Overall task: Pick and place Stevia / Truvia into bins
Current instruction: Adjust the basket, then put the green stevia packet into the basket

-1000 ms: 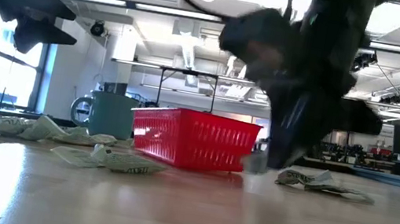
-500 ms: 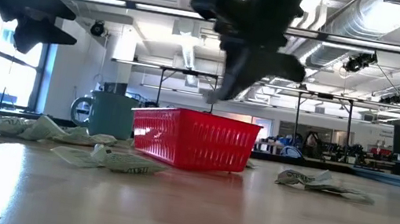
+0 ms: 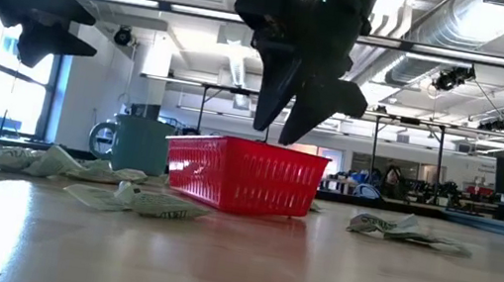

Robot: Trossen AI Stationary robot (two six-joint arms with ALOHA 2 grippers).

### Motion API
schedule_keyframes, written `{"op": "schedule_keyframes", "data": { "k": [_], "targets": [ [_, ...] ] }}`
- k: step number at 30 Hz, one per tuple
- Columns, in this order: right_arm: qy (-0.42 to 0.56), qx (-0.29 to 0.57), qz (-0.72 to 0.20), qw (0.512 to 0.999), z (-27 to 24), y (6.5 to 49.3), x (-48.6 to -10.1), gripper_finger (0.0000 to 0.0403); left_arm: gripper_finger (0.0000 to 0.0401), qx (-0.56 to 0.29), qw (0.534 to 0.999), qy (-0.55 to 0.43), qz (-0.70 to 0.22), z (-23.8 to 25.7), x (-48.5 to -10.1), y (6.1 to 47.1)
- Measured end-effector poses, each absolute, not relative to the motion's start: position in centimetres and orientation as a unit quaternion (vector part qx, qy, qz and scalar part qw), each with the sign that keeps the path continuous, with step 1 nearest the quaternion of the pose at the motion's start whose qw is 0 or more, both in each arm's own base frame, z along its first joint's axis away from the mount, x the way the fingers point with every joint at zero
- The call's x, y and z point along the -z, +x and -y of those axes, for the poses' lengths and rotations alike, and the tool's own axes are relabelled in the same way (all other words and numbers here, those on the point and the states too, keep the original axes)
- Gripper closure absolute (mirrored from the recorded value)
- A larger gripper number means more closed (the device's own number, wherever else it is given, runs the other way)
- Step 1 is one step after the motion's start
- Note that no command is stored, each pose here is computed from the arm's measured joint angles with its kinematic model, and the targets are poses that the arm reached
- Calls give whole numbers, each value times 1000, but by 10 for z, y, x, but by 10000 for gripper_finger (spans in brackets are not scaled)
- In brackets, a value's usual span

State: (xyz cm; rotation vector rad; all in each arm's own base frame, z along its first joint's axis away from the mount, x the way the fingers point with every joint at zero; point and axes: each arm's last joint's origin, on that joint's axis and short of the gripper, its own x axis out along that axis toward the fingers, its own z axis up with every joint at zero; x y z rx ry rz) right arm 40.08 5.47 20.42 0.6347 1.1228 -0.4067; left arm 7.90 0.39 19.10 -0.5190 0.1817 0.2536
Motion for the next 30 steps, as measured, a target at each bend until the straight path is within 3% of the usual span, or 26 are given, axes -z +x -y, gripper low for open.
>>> {"op": "schedule_keyframes", "data": {
  "k": [5,16,24,30],
  "targets": [
    [289,153,-523,787,-65,408,-193,247,119,-125,955,-256,-89,-4,-191,79],
    [322,164,-546,756,-70,413,-169,396,119,-125,954,-256,-89,-4,-191,79],
    [330,145,-551,753,-91,408,-174,349,119,-125,955,-256,-89,-4,-191,79],
    [301,213,-473,800,-91,398,-209,293,119,-125,954,-256,-89,-4,-191,79]
  ]
}}
